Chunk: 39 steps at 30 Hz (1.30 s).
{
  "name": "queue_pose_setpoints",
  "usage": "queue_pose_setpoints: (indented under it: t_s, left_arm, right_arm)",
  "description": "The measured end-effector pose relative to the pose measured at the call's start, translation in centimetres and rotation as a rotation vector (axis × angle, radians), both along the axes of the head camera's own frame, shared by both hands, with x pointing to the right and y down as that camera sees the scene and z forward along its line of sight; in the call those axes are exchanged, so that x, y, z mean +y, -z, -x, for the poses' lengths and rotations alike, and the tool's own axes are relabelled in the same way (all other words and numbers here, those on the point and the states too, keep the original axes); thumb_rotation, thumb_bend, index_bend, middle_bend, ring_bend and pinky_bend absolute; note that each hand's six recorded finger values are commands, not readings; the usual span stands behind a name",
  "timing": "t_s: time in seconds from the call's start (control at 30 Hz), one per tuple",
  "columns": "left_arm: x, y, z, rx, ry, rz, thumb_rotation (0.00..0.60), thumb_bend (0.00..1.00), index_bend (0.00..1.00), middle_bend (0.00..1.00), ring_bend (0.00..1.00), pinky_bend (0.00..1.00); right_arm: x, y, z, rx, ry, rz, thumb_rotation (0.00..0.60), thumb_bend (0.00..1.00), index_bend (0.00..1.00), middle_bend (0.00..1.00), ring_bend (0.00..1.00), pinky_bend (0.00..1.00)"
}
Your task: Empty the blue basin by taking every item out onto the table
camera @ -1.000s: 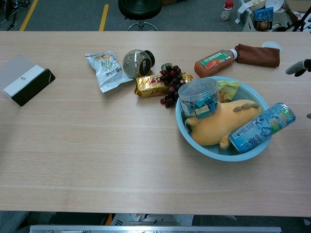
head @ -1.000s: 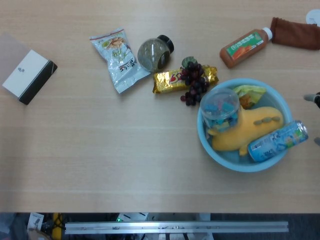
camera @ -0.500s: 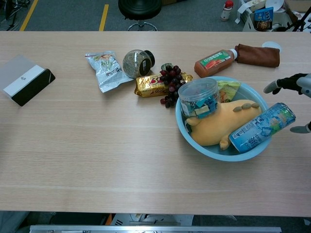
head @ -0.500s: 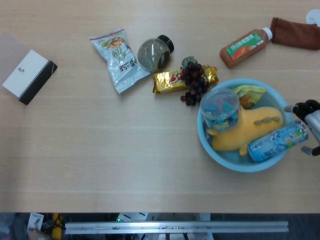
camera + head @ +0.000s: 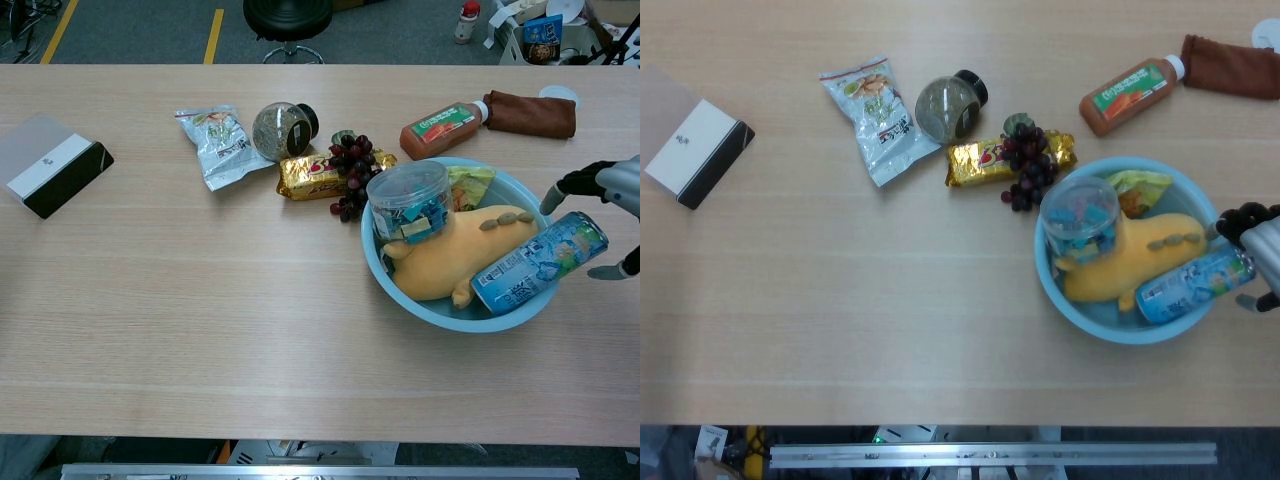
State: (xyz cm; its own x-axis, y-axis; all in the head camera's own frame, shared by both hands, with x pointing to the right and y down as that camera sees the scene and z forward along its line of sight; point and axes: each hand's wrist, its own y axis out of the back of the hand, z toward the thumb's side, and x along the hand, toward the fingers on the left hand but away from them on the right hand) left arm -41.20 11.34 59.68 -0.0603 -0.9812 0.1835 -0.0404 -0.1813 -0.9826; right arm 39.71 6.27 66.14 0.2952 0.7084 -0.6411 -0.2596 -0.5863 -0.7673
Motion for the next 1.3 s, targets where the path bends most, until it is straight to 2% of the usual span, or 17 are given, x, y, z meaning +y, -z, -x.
queue_pose_setpoints:
  t_s: [0.27, 0.37, 0.53, 0.8, 0.93, 1.3]
  left_arm:
    - [-0.1, 0.0, 0.1, -0.002, 0.003, 0.004, 0.6, 0.34, 0.35, 0.38, 0.3, 0.26]
    - [0.0, 0.0, 0.3, -0.002, 0.008, 0.005, 0.6, 0.34, 0.35, 0.38, 0.3, 0.26]
    - [0.0, 0.0, 0.6, 0.001, 0.015, 0.005, 0.6, 0.34, 0.35, 0.38, 0.3, 0.26]
    - [0.1, 0.0, 0.9, 0.009, 0.024, -0.002, 0.6, 0.34, 0.35, 0.38, 0.3, 0.26]
    - [0.2, 0.2, 1.2, 0.009, 0.029, -0.005, 0.6, 0.34, 0.35, 0.38, 0.3, 0.26]
    - [0.2, 0.4, 1.3, 0.003, 0.035, -0.005, 0.6, 0.34, 0.35, 0.38, 0.3, 0.26]
  right_arm:
    - [0.2, -1.0, 0.3, -0.002, -0.001, 0.026, 0.6, 0.03, 0.35, 0.34, 0.27, 0.37]
    - [0.2, -1.2, 0.4, -0.002, 0.002, 0.029, 0.6, 0.07, 0.4, 0.37, 0.3, 0.42]
    - [0.1, -1.0, 0.4, -0.001, 0.002, 0.019, 0.6, 0.19, 0.49, 0.44, 0.38, 0.57]
    - [-0.3, -0.7, 0.8, -0.009, -0.002, 0.007, 0.6, 0.27, 0.56, 0.49, 0.47, 0.7]
    - [-0.7, -0.2, 1.4, -0.038, -0.006, -0.006, 0.6, 0.28, 0.58, 0.51, 0.5, 0.72]
    - [-3.1, 3.2, 3.2, -0.14, -0.015, -0.077, 0.6, 0.28, 0.59, 0.52, 0.53, 0.73]
